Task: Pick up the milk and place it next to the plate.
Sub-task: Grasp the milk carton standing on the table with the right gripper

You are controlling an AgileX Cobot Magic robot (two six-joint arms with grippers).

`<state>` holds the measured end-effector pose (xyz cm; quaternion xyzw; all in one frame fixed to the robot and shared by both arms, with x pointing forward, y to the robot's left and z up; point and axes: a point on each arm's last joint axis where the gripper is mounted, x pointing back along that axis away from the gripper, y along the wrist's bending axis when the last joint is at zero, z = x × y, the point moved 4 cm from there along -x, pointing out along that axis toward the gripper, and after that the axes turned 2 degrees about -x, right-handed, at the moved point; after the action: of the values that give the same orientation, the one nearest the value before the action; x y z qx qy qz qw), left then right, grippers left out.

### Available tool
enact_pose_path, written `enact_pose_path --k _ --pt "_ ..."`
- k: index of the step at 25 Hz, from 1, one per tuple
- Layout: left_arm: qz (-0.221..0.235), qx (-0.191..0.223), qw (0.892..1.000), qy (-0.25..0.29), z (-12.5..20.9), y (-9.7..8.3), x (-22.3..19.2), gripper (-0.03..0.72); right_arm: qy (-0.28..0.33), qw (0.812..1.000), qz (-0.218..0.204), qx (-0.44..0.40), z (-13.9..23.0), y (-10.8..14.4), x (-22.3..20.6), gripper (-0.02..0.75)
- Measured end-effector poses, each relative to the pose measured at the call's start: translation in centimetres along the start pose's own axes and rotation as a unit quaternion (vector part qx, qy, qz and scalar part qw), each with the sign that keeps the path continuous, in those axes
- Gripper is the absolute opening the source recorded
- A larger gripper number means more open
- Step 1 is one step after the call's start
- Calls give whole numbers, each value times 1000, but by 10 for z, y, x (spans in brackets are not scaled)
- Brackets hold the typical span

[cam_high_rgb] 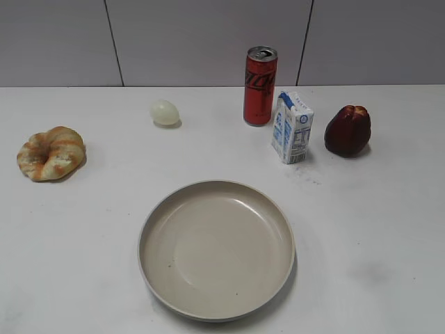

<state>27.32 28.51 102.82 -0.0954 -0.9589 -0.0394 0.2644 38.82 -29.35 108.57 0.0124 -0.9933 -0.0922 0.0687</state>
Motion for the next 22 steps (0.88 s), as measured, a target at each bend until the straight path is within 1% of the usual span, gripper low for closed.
enact_pose_path --k 3,6,8,9,11,14,18,20,22 --pt "0 0 1000 0 0 0 0 230 60 998 6 34 1 0 -38 589" --pt "0 0 1000 0 0 0 0 230 114 992 -3 57 -4 7 -79 589" --pt "0 0 1000 0 0 0 0 230 151 986 -16 65 -8 17 -108 589" --pt "0 0 1000 0 0 0 0 230 179 981 -24 69 -3 22 -124 589" --pt "0 0 1000 0 0 0 0 230 217 972 -46 82 0 39 -152 589" --pt "0 0 1000 0 0 0 0 230 285 950 -78 104 17 67 -193 599" --pt "0 0 1000 0 0 0 0 230 367 916 -107 125 40 102 -238 647" --pt "0 0 1000 0 0 0 0 230 404 897 -114 140 57 115 -259 657" --pt "0 0 1000 0 0 0 0 230 423 886 -117 148 67 127 -278 658"
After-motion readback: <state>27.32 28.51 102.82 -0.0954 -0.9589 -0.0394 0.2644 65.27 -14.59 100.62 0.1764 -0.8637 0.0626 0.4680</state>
